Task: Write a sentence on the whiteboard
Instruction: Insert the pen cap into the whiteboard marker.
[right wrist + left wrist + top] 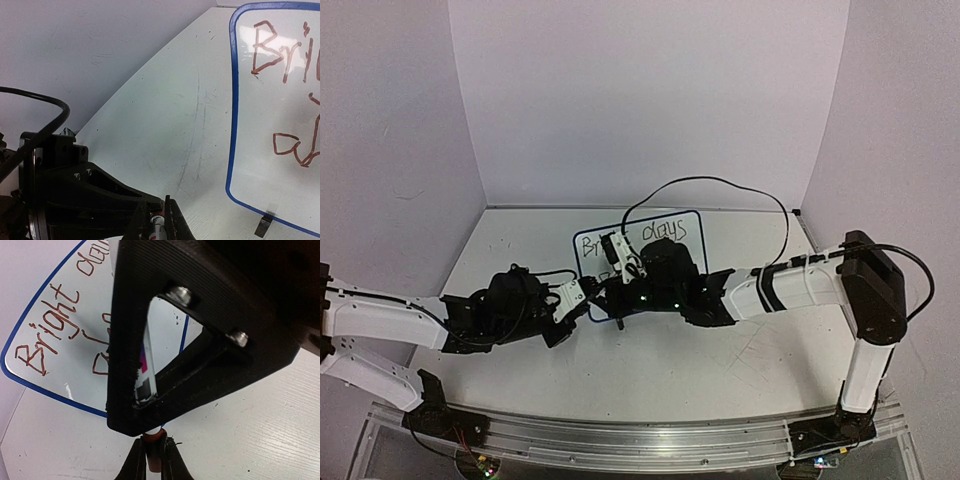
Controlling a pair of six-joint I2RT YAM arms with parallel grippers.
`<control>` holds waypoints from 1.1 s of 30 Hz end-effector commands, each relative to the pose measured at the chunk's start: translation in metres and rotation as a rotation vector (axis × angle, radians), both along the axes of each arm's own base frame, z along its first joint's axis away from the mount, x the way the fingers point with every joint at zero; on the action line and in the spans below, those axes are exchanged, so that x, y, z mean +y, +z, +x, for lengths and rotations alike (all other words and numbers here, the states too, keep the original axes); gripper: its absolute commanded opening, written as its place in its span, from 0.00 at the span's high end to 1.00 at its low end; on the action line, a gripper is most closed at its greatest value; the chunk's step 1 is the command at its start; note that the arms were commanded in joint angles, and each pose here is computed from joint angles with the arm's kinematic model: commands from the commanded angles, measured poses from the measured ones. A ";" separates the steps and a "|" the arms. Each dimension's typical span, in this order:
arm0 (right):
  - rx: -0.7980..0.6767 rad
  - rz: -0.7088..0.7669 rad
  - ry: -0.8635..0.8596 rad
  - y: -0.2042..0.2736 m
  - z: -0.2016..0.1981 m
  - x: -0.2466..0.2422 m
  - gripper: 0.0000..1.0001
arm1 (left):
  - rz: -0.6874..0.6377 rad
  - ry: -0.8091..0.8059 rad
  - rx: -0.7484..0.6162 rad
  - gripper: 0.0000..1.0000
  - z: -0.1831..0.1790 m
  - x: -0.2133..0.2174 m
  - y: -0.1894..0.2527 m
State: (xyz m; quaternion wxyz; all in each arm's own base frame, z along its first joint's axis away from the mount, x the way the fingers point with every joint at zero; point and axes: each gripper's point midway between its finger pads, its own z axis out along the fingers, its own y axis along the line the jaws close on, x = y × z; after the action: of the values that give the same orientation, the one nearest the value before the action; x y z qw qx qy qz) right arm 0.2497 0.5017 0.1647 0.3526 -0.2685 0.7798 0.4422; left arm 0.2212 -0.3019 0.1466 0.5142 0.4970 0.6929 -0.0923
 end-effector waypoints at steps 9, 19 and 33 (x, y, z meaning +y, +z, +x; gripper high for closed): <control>0.116 -0.091 -0.005 -0.034 -0.024 0.013 1.00 | -0.407 -0.098 -0.268 1.00 -0.022 -0.068 0.157; -0.041 0.051 -0.144 0.061 -0.006 -0.063 0.61 | -0.385 -0.023 -0.115 1.00 -0.027 -0.040 0.099; -0.445 0.087 -0.559 0.225 -0.002 -0.242 0.05 | -0.277 -0.018 0.195 1.00 -0.033 -0.071 0.017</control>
State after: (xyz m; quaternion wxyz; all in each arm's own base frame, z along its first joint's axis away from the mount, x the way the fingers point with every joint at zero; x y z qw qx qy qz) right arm 0.2466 0.3208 0.3388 0.5453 -0.1549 0.7345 0.3731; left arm 0.1915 -0.3455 0.1692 0.5483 0.4211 0.6964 -0.1926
